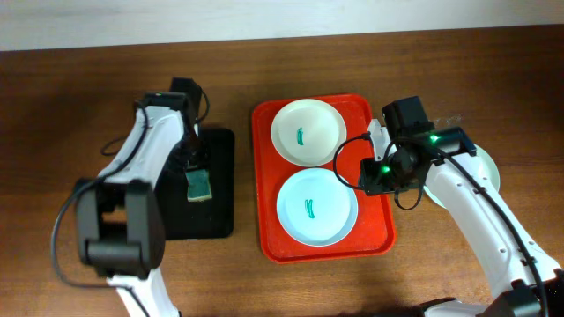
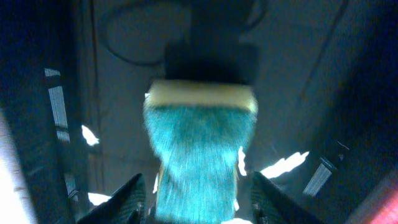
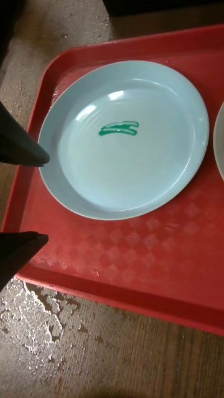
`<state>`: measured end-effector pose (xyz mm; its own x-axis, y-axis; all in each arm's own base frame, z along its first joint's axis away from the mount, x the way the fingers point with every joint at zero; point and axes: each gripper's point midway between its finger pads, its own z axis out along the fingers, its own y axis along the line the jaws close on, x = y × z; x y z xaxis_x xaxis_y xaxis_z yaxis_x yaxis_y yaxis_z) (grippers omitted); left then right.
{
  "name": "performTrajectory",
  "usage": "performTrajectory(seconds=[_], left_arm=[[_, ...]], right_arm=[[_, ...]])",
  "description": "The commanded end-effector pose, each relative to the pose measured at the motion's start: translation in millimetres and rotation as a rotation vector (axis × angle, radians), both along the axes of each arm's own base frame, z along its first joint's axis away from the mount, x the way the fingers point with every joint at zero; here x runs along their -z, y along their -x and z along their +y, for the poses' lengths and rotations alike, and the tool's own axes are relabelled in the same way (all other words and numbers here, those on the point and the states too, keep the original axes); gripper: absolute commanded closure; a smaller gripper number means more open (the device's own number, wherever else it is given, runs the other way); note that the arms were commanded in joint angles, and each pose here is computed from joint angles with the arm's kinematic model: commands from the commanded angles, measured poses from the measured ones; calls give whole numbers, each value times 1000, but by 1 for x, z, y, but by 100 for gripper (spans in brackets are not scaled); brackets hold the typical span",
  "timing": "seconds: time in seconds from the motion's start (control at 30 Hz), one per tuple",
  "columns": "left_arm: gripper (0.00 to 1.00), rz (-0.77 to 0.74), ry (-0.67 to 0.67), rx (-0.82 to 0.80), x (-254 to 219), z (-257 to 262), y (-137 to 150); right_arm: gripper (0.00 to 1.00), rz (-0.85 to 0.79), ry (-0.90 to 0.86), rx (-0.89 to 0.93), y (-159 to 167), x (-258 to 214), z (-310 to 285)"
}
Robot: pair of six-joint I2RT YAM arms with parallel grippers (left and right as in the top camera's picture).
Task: Clean dirty plates on tray and stack at the side
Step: 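Grasp the sponge with the left gripper and lift it toward the plate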
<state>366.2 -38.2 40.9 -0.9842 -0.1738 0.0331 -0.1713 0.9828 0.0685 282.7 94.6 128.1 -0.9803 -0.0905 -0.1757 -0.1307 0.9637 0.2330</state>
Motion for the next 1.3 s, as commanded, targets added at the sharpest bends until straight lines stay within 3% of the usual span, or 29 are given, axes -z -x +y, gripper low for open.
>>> performTrajectory(seconds=[0.0, 0.1, 0.17, 0.2, 0.23, 0.43, 0.5, 0.53, 0.6, 0.73, 0.8, 0.97, 1.07, 1.27], left_arm=[[53, 86, -1, -15, 32, 0, 8], [48, 110, -9, -7, 43, 1, 10], [71, 82, -5, 13, 45, 0, 3], [92, 68, -3, 13, 45, 0, -1], [100, 67, -3, 13, 44, 0, -1], [100, 81, -2, 12, 26, -1, -4], [76, 95, -3, 13, 18, -1, -3], [71, 107, -5, 12, 15, -1, -1], [45, 144, -9, 11, 11, 0, 8], [39, 215, -18, 11, 7, 2, 25], [46, 224, -19, 11, 7, 3, 27], [73, 286, 8, 5, 25, -2, 48], [100, 240, 19, 6, 52, -2, 47], [100, 192, 15, 7, 45, -1, 34]], right_arm=[[64, -18, -19, 0, -1, -8, 4], [64, -19, -19, 0, -1, -8, 4], [64, -18, -19, 0, -1, -8, 4], [64, -18, -19, 0, -1, -8, 4], [64, -18, -19, 0, -1, -8, 4], [64, -17, -22, 0, -1, -8, 4], [64, -17, -22, 0, -1, -8, 4], [64, -17, -22, 0, -1, -8, 4], [64, -13, -21, 0, 0, -7, 4], [64, -11, -21, 0, 0, -7, 4], [64, -11, -20, -1, 1, -7, 4], [64, -8, -19, -1, 1, -7, 4], [64, -8, -20, -1, 1, -7, 4], [64, -7, -19, -1, 1, -7, 4]])
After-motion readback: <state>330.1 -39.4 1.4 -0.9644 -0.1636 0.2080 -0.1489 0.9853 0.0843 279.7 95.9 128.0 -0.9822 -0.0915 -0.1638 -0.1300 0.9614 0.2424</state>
